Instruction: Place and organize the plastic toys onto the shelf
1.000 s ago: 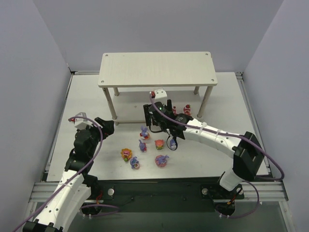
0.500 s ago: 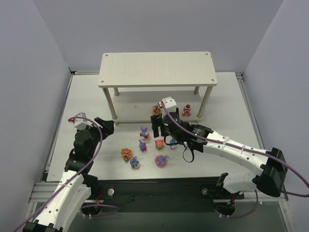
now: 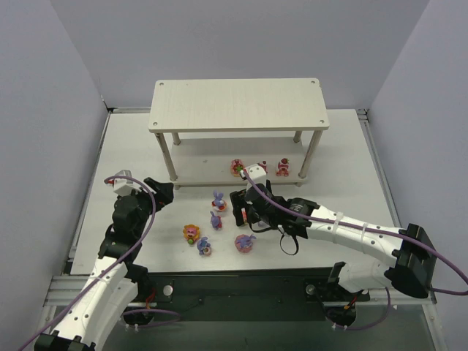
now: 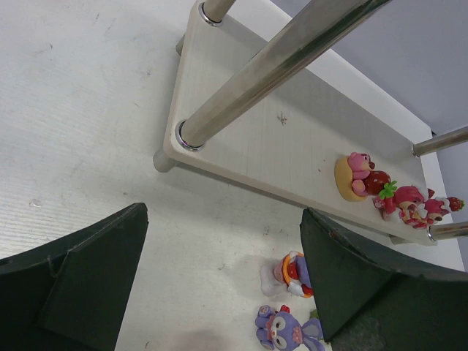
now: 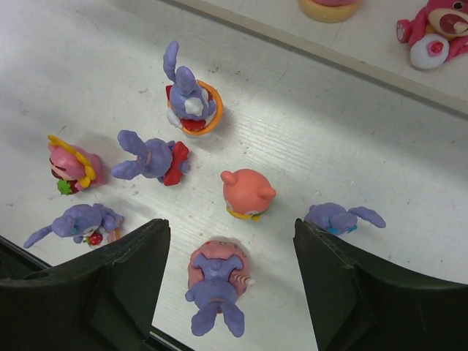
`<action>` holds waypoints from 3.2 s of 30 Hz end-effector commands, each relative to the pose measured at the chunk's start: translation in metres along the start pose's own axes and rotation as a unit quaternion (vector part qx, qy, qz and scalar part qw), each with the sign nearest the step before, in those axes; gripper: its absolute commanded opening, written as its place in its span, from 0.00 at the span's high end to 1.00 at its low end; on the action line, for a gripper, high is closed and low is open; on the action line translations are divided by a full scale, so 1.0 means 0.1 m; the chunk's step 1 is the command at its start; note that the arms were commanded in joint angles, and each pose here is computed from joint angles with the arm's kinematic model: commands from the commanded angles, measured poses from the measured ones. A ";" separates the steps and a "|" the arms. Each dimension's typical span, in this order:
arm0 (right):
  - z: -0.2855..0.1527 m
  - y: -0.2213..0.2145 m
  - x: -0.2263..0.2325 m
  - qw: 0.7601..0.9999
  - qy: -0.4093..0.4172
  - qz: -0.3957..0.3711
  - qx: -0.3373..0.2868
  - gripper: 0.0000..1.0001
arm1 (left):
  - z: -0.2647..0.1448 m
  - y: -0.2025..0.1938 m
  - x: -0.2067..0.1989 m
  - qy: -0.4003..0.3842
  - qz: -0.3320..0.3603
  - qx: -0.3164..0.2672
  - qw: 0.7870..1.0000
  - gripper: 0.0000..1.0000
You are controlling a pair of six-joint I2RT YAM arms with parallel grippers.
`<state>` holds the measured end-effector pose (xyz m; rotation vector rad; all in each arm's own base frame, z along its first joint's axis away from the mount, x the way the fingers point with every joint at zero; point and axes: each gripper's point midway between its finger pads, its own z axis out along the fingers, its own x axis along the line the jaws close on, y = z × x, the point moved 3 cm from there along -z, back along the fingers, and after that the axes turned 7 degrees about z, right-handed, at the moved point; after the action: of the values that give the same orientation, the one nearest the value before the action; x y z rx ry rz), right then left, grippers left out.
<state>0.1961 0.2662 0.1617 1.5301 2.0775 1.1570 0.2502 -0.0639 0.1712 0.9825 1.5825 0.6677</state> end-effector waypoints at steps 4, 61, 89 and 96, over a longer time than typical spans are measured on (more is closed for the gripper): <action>0.12 -0.11 -0.03 0.999 -0.029 0.022 0.012 0.30 | 0.00 0.21 -0.16 -0.025 -0.009 -0.025 0.999 0.05; 0.62 -0.50 -0.06 0.991 -0.100 0.048 0.073 0.38 | -0.03 0.22 -0.17 -0.024 -0.013 -0.021 0.999 0.05; 0.24 0.30 0.05 0.994 -0.094 0.050 -0.039 1.00 | -0.01 0.19 -0.15 -0.022 -0.010 -0.018 1.000 0.05; 0.22 0.79 0.31 0.993 -0.075 0.034 -0.079 1.00 | -0.02 0.19 -0.14 -0.020 -0.010 -0.020 1.000 0.05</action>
<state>0.2373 0.3026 0.1885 1.6488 1.8454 1.1366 0.2504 -0.0665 0.1718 0.9892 1.5820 0.6489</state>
